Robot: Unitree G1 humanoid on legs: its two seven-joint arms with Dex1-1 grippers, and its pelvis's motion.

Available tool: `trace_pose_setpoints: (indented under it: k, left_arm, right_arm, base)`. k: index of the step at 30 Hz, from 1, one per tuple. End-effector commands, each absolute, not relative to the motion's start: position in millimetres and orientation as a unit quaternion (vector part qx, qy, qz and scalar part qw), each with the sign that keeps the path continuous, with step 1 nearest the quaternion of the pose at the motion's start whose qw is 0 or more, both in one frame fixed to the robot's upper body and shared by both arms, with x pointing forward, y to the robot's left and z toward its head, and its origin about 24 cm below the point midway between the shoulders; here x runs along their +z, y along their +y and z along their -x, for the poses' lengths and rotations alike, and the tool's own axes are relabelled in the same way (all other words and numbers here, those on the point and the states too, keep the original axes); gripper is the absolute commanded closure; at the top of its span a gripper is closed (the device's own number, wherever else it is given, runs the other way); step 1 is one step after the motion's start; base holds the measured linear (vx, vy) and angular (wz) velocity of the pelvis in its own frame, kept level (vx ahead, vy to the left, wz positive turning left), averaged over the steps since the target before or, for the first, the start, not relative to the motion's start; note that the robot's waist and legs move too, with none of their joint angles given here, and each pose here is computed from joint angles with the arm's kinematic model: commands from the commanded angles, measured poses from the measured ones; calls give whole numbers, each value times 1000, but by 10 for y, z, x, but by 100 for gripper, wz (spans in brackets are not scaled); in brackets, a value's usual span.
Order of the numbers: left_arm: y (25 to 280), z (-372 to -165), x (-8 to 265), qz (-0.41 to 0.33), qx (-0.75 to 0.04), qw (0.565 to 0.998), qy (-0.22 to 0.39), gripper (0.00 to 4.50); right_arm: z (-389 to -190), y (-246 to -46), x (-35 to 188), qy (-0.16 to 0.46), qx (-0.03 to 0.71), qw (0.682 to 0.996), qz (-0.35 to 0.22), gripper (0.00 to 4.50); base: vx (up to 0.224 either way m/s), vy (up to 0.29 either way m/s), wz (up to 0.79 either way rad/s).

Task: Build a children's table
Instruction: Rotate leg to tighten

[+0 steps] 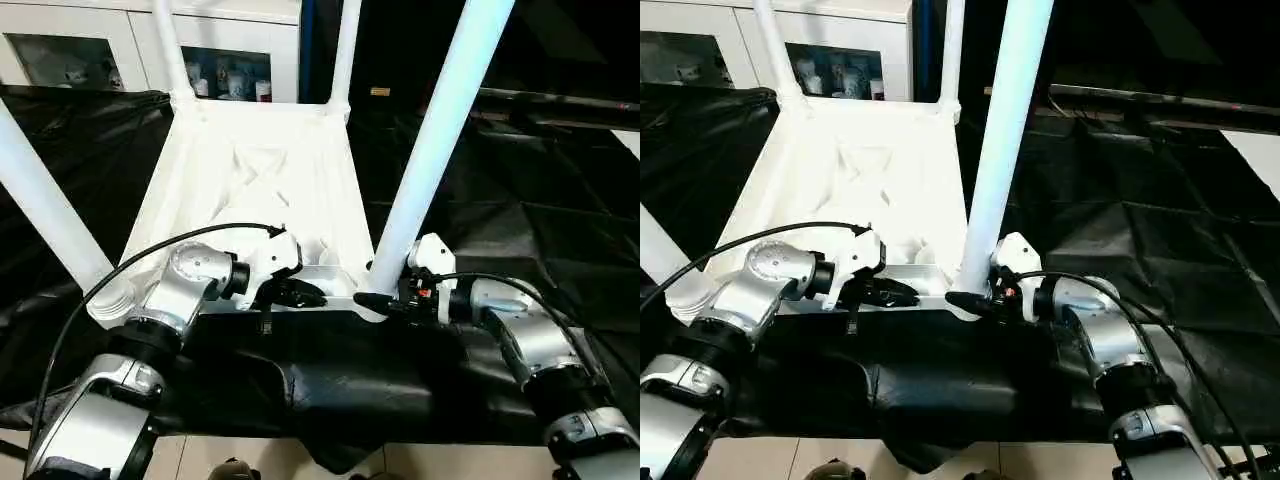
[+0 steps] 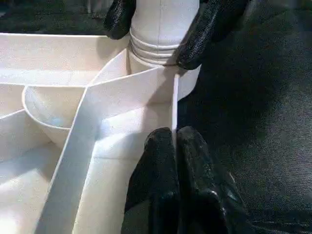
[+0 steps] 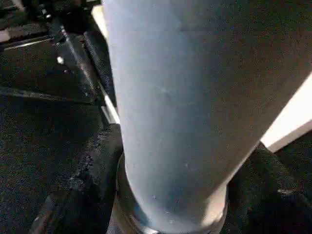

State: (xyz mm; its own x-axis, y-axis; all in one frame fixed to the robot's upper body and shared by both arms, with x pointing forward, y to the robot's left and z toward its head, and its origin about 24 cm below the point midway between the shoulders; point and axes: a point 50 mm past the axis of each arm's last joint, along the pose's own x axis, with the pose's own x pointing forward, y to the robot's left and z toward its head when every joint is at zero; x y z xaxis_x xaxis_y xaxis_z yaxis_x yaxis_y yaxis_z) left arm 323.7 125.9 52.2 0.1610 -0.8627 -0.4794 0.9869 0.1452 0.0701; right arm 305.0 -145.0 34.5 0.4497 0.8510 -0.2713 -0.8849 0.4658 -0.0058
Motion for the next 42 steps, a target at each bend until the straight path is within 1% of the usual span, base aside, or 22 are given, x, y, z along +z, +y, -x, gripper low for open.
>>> trace_pose_setpoints:
  k: [1,2,3,6,7,8,10,12,14,15,18,20,22,24,29,30,31,33,37,40,41,42]
  left_arm:
    - [1224,-3299,475,-192,-580,774,168,450]
    - [1221,-3323,465,-195,-564,784,170,450]
    - [1167,-3384,467,-190,-532,809,165,450]
    - [1023,-3455,445,-182,-485,839,165,450]
    - [991,-3458,438,-180,-481,842,167,450]
    - [869,-3463,416,-174,-474,847,169,450]
    - [679,-3449,403,-168,-476,847,167,450]
    - [452,-3408,423,-161,-498,838,155,450]
    - [411,-3402,429,-161,-502,836,152,450]
    - [363,-3395,436,-164,-509,832,148,450]
    - [362,-3406,446,-170,-509,831,147,450]
    - [431,-3426,455,-171,-507,832,146,450]
    - [472,-3427,464,-172,-513,829,142,450]
    - [609,-3382,499,-177,-562,798,126,450]
    - [755,-3319,519,-179,-609,762,129,450]
    - [860,-3283,513,-184,-631,740,141,450]
    - [881,-3275,510,-184,-635,736,145,450]
    - [1014,-3208,493,-188,-666,702,167,450]
    - [1142,-3172,498,-188,-680,684,183,450]
    - [1184,-3178,523,-186,-678,688,182,450]
    - [1191,-3184,529,-186,-676,690,180,450]
    - [1192,-3188,533,-186,-674,693,179,450]
  right_arm:
    - [-3028,-1423,224,139,485,861,65,184]
    - [-3039,-1421,195,142,468,870,63,184]
    - [-3079,-1400,122,153,414,896,50,184]
    - [-3160,-1331,32,166,313,935,30,184]
    - [-3173,-1320,21,168,297,940,25,184]
    - [-3215,-1273,-10,179,245,953,13,184]
    - [-3253,-1162,-30,190,213,958,10,184]
    - [-3274,-960,-3,185,226,956,12,184]
    - [-3283,-925,9,181,230,956,14,184]
    - [-3302,-889,42,170,239,956,15,129]
    - [-3336,-877,100,154,251,955,16,108]
    - [-3354,-936,152,137,267,954,16,80]
    - [-3364,-991,180,131,276,952,8,71]
    - [-3334,-1199,272,109,339,934,24,71]
    - [-3219,-1403,331,105,425,897,53,71]
    - [-3151,-1507,358,109,464,876,74,71]
    - [-3139,-1525,362,110,470,873,78,71]
    - [-3094,-1623,385,115,493,858,88,71]
    - [-3087,-1666,434,110,507,851,84,71]
    - [-3073,-1652,441,115,522,841,80,71]
    - [-3072,-1643,436,116,525,840,79,98]
    - [-3072,-1635,433,117,526,839,78,98]
  base:
    - [0,0,0]
    - [0,0,0]
    - [0,0,0]
    - [0,0,0]
    - [0,0,0]
    - [0,0,0]
    - [0,0,0]
    - [0,0,0]
    - [0,0,0]
    - [0,0,0]
    - [0,0,0]
    - [0,0,0]
    - [0,0,0]
    - [0,0,0]
    - [0,0,0]
    - [0,0,0]
    - [0,0,0]
    - [0,0,0]
    - [0,0,0]
    - [0,0,0]
    - [0,0,0]
    - [0,0,0]
